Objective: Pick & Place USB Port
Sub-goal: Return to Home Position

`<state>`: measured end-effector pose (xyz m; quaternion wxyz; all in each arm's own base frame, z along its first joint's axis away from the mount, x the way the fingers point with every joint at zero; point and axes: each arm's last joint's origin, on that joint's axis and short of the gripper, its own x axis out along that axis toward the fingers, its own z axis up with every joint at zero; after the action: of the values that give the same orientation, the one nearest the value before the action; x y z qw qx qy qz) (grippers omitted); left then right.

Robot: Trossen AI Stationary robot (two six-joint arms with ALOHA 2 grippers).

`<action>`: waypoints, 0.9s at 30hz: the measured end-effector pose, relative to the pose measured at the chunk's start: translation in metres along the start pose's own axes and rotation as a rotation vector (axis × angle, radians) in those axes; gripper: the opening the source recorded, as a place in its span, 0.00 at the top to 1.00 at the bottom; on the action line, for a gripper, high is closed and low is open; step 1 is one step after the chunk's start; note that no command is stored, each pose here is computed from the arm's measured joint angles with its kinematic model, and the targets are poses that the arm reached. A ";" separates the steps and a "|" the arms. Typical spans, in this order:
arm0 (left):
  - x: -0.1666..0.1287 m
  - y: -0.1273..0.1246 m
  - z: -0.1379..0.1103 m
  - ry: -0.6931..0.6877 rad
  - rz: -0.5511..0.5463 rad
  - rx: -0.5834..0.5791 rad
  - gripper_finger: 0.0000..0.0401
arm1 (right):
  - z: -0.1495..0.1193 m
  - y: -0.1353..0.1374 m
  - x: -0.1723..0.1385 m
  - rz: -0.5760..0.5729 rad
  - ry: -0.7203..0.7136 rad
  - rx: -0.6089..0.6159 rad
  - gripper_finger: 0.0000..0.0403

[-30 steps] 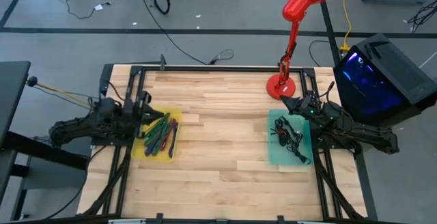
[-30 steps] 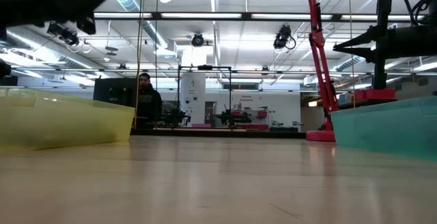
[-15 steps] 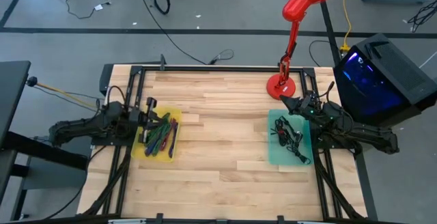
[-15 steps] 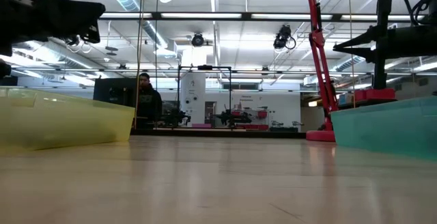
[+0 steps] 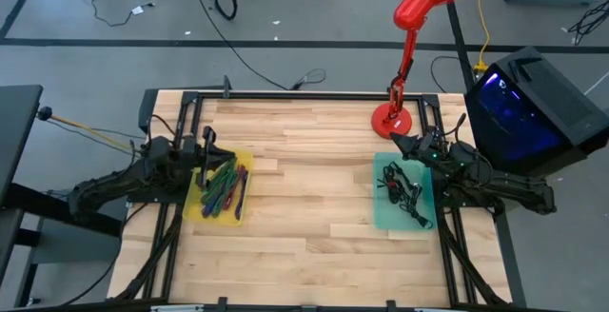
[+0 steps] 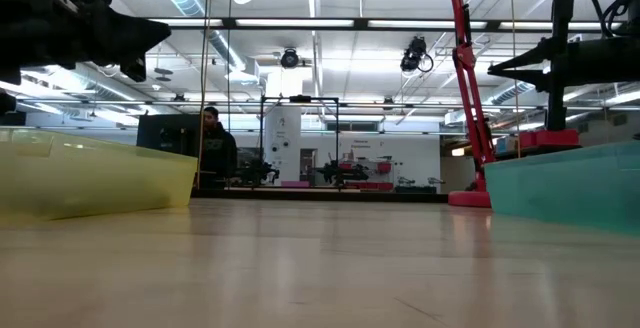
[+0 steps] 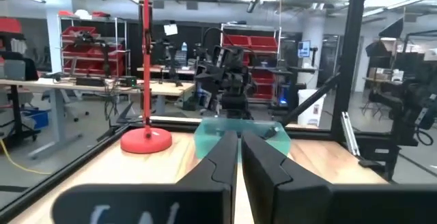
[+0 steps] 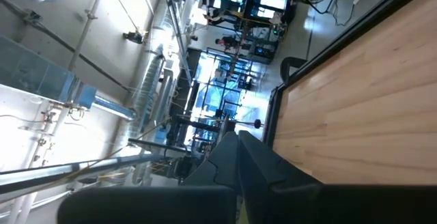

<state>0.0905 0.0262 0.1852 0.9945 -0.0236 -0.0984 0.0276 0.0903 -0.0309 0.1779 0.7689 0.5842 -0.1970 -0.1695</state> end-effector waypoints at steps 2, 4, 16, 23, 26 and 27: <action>0.000 0.001 0.000 0.000 0.003 0.002 0.94 | 0.000 0.000 0.000 0.000 0.000 0.000 0.96; -0.001 0.002 0.000 0.003 -0.002 0.002 0.94 | 0.000 0.000 0.000 0.000 0.000 0.000 0.96; -0.001 0.002 0.000 0.009 -0.038 0.014 0.94 | 0.000 0.000 0.000 0.000 0.000 0.000 0.96; 0.000 -0.005 -0.002 0.022 -0.098 0.078 0.94 | 0.000 0.000 0.000 0.000 0.000 0.000 0.96; 0.001 -0.009 -0.003 0.018 -0.130 0.114 0.94 | 0.000 0.000 0.000 0.000 0.000 0.000 0.96; 0.001 -0.009 -0.003 0.016 -0.133 0.133 0.94 | 0.000 0.000 0.000 0.000 0.000 0.000 0.96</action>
<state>0.0928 0.0167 0.1833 0.9942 0.0489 -0.0900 -0.0324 0.0903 -0.0309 0.1779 0.7688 0.5843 -0.1970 -0.1694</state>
